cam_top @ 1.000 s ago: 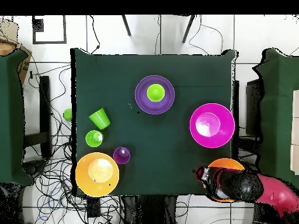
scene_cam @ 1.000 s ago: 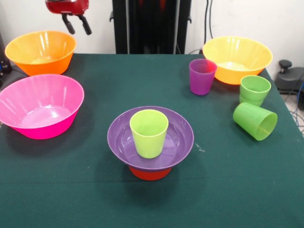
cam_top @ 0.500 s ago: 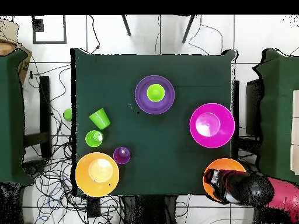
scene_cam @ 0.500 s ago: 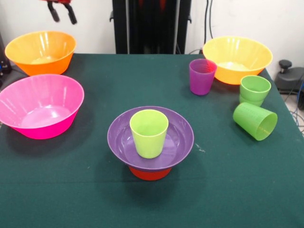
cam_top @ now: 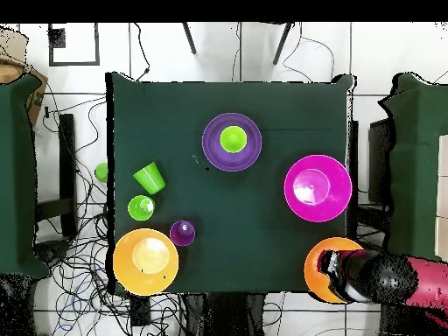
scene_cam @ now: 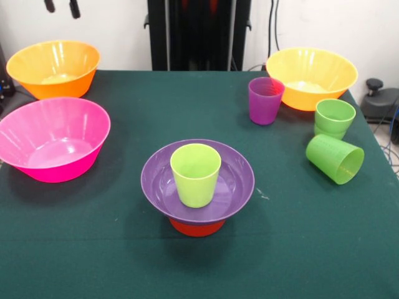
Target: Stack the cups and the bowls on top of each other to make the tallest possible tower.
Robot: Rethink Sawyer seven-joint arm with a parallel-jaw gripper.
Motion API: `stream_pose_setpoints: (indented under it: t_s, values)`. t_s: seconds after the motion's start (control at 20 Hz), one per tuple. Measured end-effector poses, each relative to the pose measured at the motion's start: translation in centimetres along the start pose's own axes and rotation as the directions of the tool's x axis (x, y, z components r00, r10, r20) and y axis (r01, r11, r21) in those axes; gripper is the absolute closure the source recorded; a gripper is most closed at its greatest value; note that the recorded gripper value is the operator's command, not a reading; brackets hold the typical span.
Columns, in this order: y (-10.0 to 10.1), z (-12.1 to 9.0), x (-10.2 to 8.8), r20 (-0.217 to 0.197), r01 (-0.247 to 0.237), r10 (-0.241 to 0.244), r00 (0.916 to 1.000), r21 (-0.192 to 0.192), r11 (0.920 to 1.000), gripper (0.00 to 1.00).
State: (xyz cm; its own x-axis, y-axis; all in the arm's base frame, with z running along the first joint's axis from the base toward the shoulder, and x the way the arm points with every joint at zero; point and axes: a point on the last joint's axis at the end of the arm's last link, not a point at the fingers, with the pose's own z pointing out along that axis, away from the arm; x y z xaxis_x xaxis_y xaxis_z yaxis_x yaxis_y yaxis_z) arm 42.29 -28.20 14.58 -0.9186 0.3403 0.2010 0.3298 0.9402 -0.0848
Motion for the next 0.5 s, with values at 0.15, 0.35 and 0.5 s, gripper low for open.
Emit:
stream_pose_setpoints:
  t_s: [0.15, 0.35, 0.5]
  values:
    - [0.0, 0.5, -0.4, 0.024, 0.017, -0.017, 0.9996, 0.011, 0.9998, 0.00]
    - [-0.1, 2.5, -1.5, 0.134, 0.052, -0.052, 0.9896, 0.000, 0.9986, 0.00]
    - [0.2, 4.6, -2.5, 0.255, 0.076, -0.065, 0.9646, -0.034, 0.9965, 0.00]
